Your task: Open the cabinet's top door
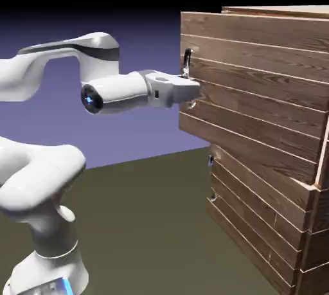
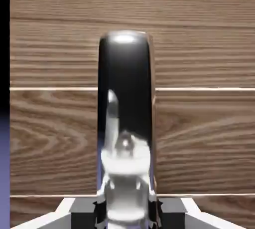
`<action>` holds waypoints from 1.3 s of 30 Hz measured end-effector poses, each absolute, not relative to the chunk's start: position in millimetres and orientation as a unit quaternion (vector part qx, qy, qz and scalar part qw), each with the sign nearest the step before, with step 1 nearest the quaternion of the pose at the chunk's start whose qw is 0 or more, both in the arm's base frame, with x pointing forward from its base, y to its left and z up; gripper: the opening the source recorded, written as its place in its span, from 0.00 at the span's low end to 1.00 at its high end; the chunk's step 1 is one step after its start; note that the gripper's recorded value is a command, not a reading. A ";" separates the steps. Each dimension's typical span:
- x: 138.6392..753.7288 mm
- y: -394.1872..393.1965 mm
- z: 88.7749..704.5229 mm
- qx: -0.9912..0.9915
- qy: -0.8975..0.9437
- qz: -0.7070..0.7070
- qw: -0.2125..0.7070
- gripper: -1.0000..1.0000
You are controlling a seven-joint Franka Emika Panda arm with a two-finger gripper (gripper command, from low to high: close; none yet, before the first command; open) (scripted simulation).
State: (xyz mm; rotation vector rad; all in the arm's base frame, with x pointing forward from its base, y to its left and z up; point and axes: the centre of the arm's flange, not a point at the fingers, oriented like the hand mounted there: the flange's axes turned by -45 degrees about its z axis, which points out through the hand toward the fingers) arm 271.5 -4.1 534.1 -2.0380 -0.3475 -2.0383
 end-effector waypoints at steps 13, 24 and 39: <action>213.2 -67.0 534.1 -0.680 -0.194 -0.680 0.194 0.00; 173.1 -134.0 534.1 -0.658 -0.260 -0.658 0.260 0.00; 136.5 -273.2 534.1 -0.599 -0.375 -0.599 0.375 0.00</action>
